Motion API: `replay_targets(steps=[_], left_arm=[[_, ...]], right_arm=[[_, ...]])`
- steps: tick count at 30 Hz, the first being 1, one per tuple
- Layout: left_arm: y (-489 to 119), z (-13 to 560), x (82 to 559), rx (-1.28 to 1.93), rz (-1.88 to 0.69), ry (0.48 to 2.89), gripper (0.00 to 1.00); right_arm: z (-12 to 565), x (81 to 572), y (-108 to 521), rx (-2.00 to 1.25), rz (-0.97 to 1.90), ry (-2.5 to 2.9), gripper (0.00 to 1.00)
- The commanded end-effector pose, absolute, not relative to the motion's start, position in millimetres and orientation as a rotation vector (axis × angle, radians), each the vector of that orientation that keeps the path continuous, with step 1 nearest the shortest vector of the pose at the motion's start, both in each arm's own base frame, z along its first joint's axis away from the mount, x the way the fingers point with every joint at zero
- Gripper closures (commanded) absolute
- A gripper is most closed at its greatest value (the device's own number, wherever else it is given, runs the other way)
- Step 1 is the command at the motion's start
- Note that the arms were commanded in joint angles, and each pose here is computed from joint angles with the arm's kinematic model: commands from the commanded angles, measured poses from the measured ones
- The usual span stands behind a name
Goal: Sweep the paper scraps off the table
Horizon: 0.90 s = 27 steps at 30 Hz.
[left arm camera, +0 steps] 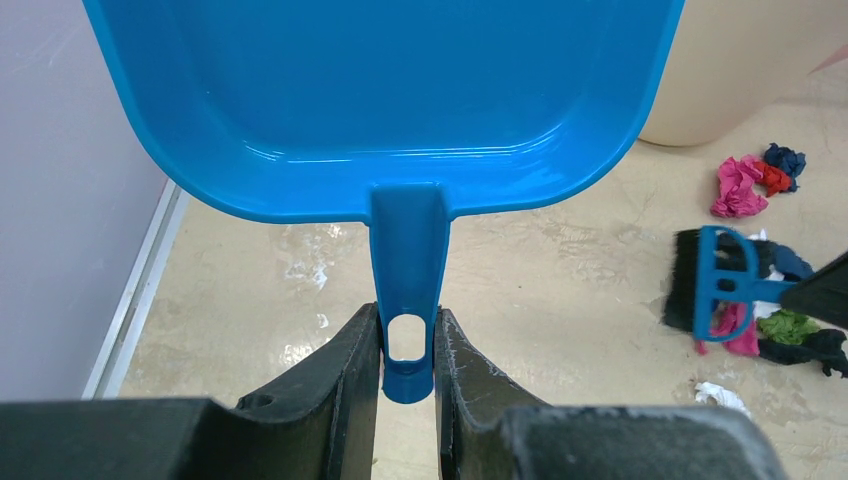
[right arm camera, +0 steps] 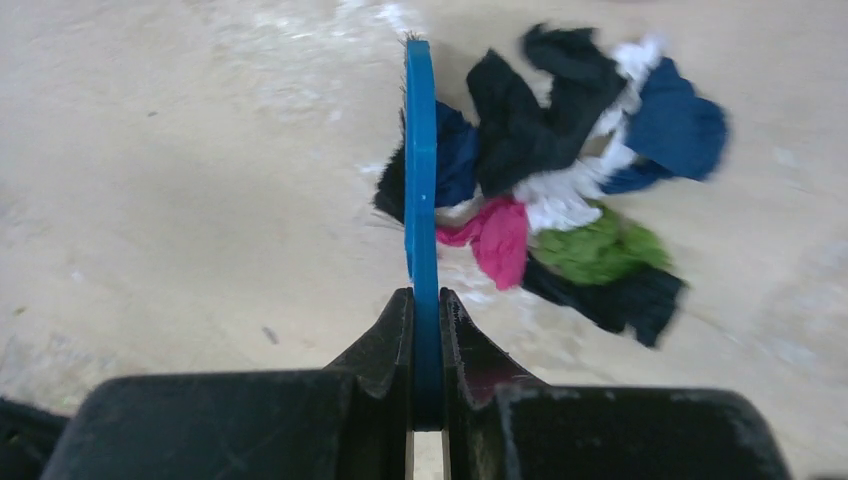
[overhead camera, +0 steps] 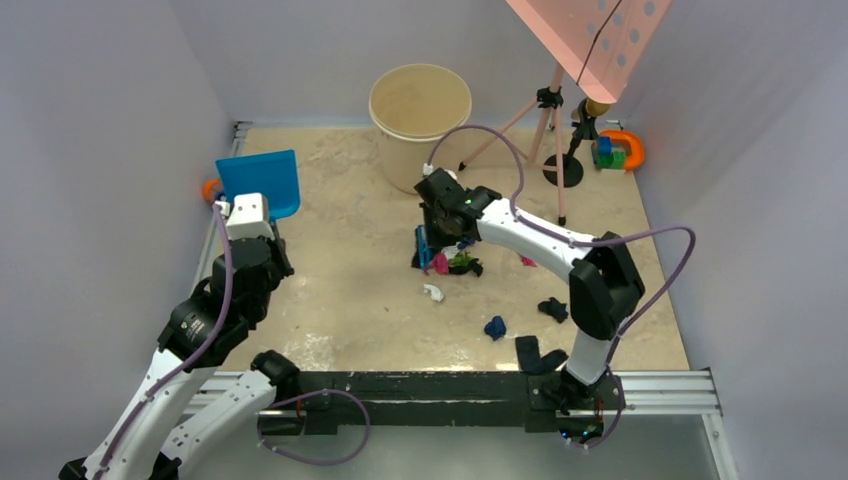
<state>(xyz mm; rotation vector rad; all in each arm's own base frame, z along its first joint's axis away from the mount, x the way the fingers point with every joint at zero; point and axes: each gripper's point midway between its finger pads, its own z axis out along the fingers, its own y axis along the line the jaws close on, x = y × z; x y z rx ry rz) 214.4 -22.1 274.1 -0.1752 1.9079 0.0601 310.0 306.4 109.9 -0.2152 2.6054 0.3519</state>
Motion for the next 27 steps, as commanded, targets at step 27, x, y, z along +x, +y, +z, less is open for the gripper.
replay_targets(steps=[27], left_arm=[[-44,273,227,-0.085,-0.001,1.928,1.00]], right_arm=[[149,287,195,-0.245,-0.320,2.555,1.00]])
